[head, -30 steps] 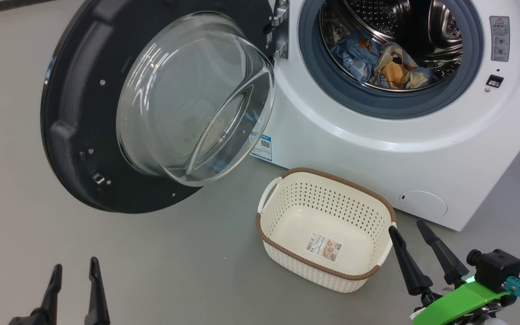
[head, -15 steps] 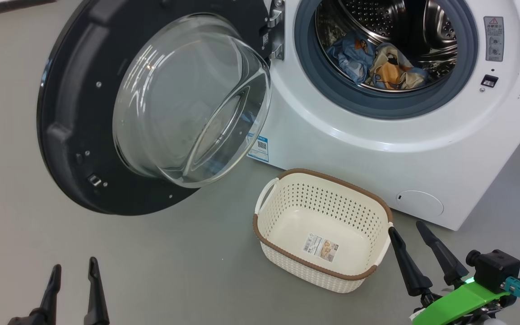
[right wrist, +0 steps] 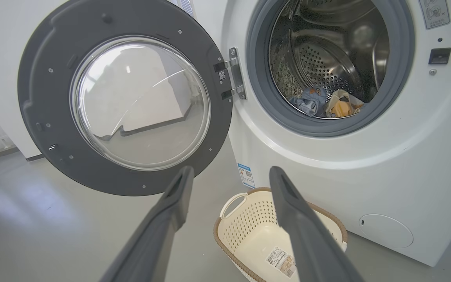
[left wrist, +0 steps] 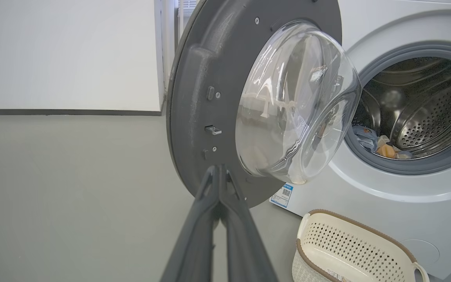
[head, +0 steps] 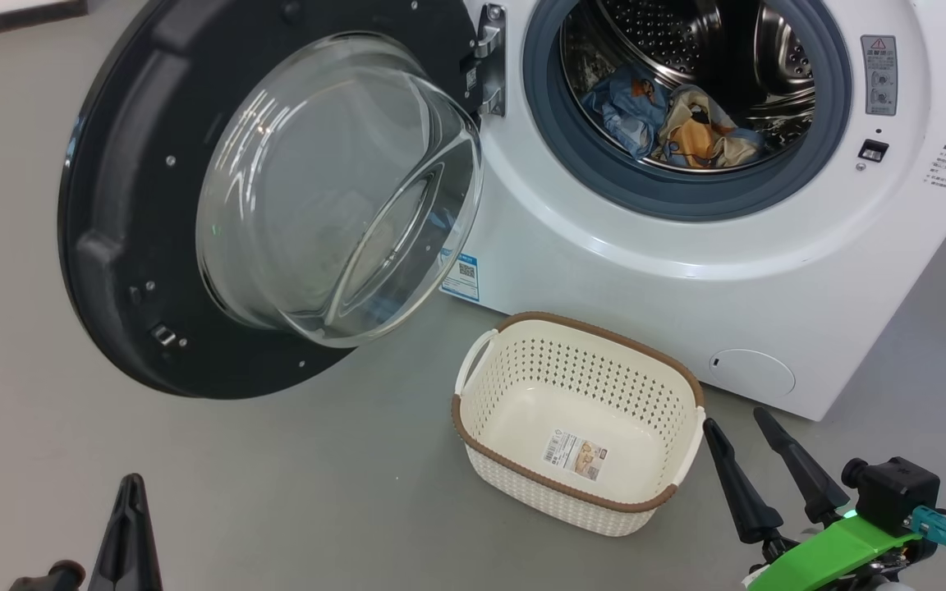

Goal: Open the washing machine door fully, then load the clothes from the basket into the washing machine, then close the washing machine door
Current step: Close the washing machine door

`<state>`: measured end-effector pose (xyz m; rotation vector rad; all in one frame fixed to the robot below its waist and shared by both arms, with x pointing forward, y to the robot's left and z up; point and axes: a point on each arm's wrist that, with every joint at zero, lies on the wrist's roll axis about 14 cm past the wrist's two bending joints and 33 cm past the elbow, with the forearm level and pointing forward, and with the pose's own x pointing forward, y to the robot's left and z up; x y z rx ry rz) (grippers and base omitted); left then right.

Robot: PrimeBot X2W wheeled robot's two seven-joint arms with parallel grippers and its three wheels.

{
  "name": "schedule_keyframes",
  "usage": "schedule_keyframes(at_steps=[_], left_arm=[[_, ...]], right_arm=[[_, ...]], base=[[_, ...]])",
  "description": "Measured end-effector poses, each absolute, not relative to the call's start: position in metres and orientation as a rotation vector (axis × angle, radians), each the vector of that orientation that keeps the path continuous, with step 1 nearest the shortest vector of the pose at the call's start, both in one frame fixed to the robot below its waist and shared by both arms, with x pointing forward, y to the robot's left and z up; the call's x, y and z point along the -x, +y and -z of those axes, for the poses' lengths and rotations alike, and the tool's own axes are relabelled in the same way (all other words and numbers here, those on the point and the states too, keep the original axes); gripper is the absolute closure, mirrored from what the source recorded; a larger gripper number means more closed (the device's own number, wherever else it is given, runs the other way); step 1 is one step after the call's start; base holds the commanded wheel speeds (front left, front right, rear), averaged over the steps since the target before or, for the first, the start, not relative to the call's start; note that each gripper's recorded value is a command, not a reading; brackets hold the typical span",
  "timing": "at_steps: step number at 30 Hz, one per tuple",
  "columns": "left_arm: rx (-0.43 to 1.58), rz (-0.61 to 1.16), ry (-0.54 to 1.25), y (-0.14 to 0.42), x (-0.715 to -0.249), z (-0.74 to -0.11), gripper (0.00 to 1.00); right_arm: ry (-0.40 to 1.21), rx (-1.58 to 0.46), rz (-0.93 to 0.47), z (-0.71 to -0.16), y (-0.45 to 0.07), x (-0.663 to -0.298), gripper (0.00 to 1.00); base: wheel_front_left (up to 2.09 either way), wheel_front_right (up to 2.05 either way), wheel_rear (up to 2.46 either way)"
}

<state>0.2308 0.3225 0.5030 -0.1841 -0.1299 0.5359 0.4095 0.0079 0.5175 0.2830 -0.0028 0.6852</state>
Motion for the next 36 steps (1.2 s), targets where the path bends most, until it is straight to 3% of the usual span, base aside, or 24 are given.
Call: schedule_keyframes(at_steps=[8,14,20,26,36], left_arm=[[0.153,-0.501,-0.168,0.328,-0.235,-0.522,1.00],[0.058,-0.447,-0.269,0.346,-0.251,-0.580,1.00],[0.099,-0.413,-0.387,0.359,-0.262,-0.636,1.00],[0.258,-0.375,-0.484,0.390,-0.282,-0.696,1.00],[0.684,-0.369,-0.416,0.443,-0.321,-0.698,1.00]], right_arm=[[-0.001,-0.265,-0.685,-0.515,0.007,-0.409,0.00],[0.001,-0.263,-0.680,-0.514,0.004,-0.409,0.00],[0.005,-0.263,-0.669,-0.512,0.001,-0.410,0.00],[0.011,-0.266,-0.652,-0.509,-0.005,-0.412,0.00],[0.022,-0.268,-0.612,-0.502,-0.021,-0.414,0.00]], base=[[0.00,0.00,0.00],[0.00,0.00,0.00],[0.00,0.00,0.00],[0.00,0.00,0.00],[0.00,0.00,0.00]])
